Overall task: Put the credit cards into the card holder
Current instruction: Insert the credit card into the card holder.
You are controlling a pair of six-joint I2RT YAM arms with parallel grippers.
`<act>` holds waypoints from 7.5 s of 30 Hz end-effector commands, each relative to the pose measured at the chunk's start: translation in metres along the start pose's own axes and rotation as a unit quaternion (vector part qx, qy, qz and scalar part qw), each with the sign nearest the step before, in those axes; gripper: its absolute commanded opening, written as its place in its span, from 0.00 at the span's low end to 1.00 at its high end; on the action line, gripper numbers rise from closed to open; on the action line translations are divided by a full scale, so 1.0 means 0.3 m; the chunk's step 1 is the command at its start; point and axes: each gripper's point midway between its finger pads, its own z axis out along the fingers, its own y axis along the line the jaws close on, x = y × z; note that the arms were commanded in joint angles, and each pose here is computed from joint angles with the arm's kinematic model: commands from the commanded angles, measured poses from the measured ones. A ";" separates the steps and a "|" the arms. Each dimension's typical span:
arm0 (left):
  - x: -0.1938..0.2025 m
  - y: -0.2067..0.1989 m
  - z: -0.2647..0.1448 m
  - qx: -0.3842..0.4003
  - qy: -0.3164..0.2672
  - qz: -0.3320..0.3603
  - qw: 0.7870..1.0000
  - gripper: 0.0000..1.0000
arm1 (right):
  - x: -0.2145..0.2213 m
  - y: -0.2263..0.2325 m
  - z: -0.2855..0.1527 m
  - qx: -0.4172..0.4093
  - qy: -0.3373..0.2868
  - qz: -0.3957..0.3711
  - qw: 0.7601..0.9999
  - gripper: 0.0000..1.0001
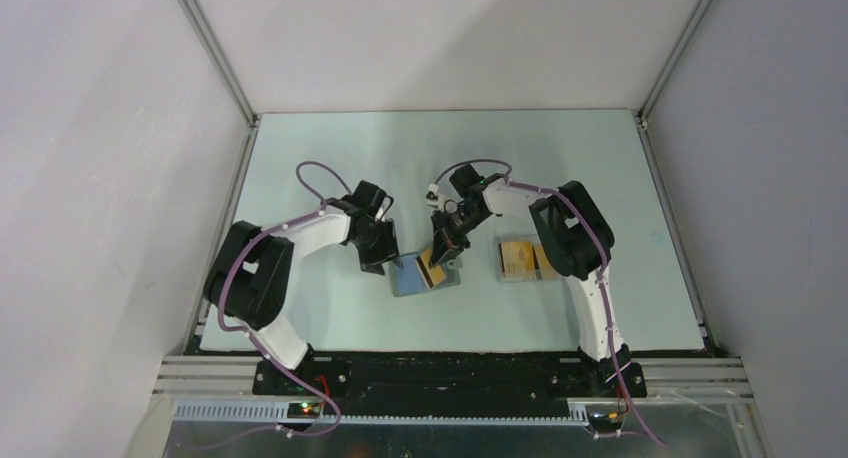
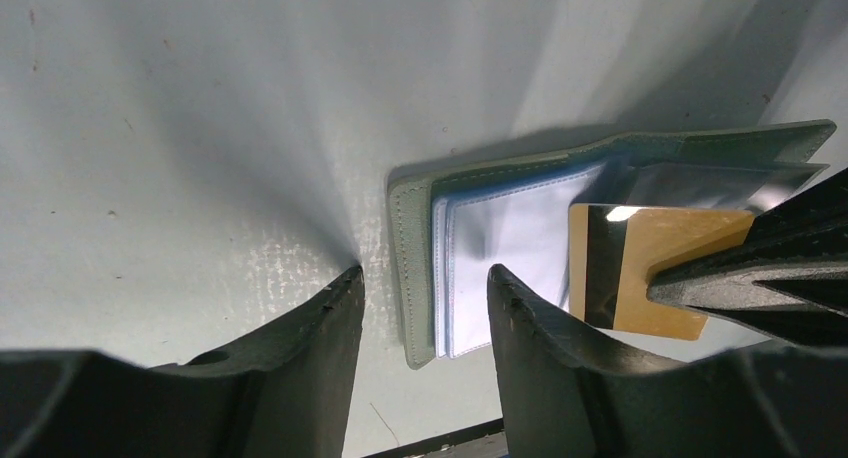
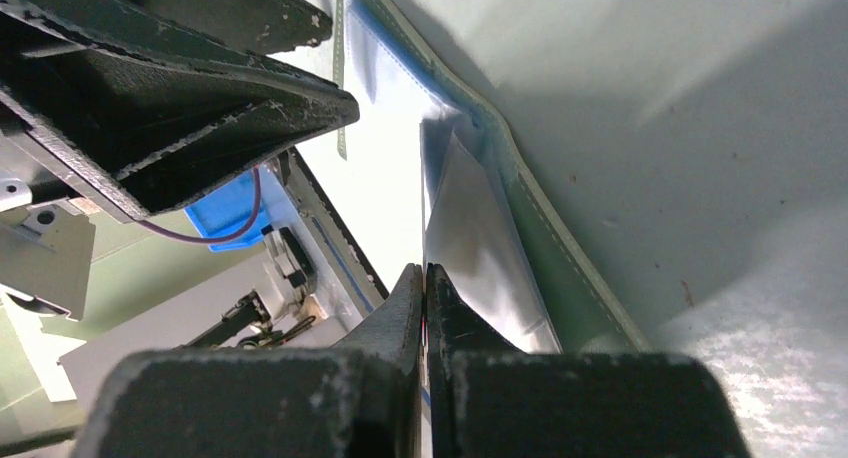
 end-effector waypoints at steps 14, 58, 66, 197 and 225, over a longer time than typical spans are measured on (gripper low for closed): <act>0.008 0.022 0.039 -0.019 0.008 0.014 1.000 0.54 | -0.056 -0.030 -0.001 0.015 -0.035 0.017 0.999 0.00; 0.083 -0.037 0.082 -0.007 0.027 -0.015 0.999 0.36 | 0.104 0.019 -0.127 0.060 0.007 0.040 0.997 0.00; 0.079 -0.028 0.095 -0.017 0.033 -0.013 0.999 0.32 | 0.130 -0.012 -0.115 0.072 0.024 0.048 0.996 0.00; 0.041 -0.031 0.109 -0.030 0.037 0.000 0.999 0.19 | -0.001 0.071 0.042 0.093 -0.057 0.013 0.994 0.27; 0.039 -0.028 0.107 -0.032 0.035 0.007 0.999 0.19 | 0.017 -0.039 -0.125 0.192 -0.074 0.028 0.978 0.46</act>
